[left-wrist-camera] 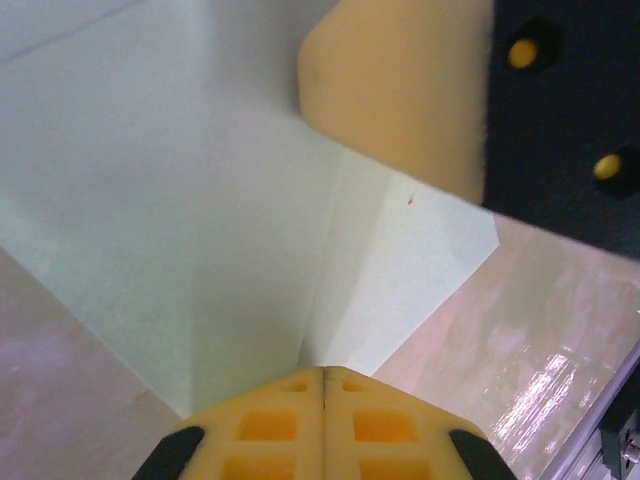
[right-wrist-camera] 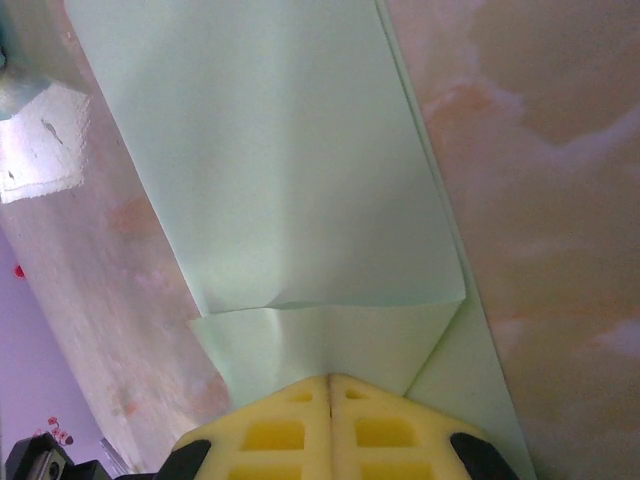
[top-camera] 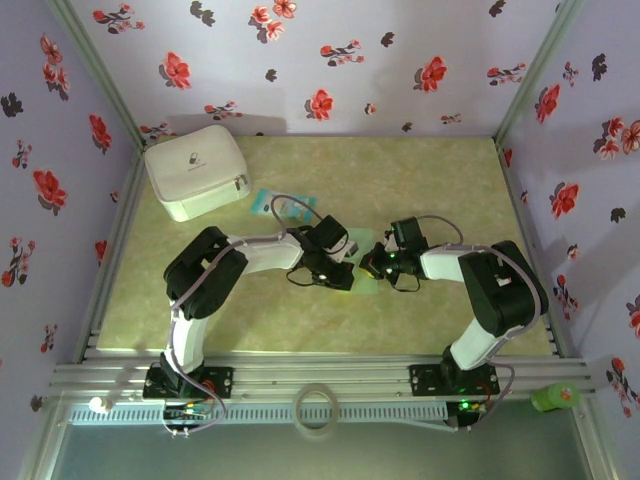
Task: Fold a paper plane with a square sheet of paper (pick it up from the middle)
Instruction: Fold the triangle a second time at the center of the table.
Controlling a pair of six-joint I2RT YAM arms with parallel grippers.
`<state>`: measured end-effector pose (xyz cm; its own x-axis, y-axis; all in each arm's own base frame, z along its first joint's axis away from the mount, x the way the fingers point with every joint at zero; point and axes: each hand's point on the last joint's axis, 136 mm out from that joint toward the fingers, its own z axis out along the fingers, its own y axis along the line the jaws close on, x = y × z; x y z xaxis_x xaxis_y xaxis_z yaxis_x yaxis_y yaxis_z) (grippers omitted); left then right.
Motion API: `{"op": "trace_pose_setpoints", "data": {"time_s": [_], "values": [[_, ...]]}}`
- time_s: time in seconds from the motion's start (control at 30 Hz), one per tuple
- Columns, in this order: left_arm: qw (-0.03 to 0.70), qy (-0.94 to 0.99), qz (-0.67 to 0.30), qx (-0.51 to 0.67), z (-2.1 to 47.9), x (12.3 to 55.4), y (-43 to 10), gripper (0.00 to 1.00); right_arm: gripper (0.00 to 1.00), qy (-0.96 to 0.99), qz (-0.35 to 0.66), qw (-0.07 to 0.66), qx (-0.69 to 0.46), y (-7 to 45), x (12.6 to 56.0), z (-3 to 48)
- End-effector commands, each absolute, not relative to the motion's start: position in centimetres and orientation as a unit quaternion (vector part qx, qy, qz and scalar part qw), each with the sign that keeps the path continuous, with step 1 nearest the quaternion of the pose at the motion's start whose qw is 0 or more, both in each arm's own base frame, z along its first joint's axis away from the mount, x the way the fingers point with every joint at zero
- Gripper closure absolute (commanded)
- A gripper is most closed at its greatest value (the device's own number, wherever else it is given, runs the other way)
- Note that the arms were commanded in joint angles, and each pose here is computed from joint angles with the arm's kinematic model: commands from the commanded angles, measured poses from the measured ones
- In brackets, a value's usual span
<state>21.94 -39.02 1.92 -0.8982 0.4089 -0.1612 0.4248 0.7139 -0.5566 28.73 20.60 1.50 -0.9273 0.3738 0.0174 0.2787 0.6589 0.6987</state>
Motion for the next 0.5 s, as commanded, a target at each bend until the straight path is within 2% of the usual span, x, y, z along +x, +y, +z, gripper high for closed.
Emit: {"op": "trace_pose_setpoints", "data": {"time_s": [0.0, 0.47], "values": [[0.008, 0.93, -0.286, 0.23, 1.1, 21.3, -38.0, 1.0, 1.0, 0.929, 0.3, 0.037, 0.212, 17.9, 27.0, -1.7], [0.009, 0.936, -0.29, 0.2, 1.2, 20.2, -36.4, 0.99, 1.0, 0.931, 0.294, 0.034, 0.215, 17.5, 26.8, -2.2]]}}
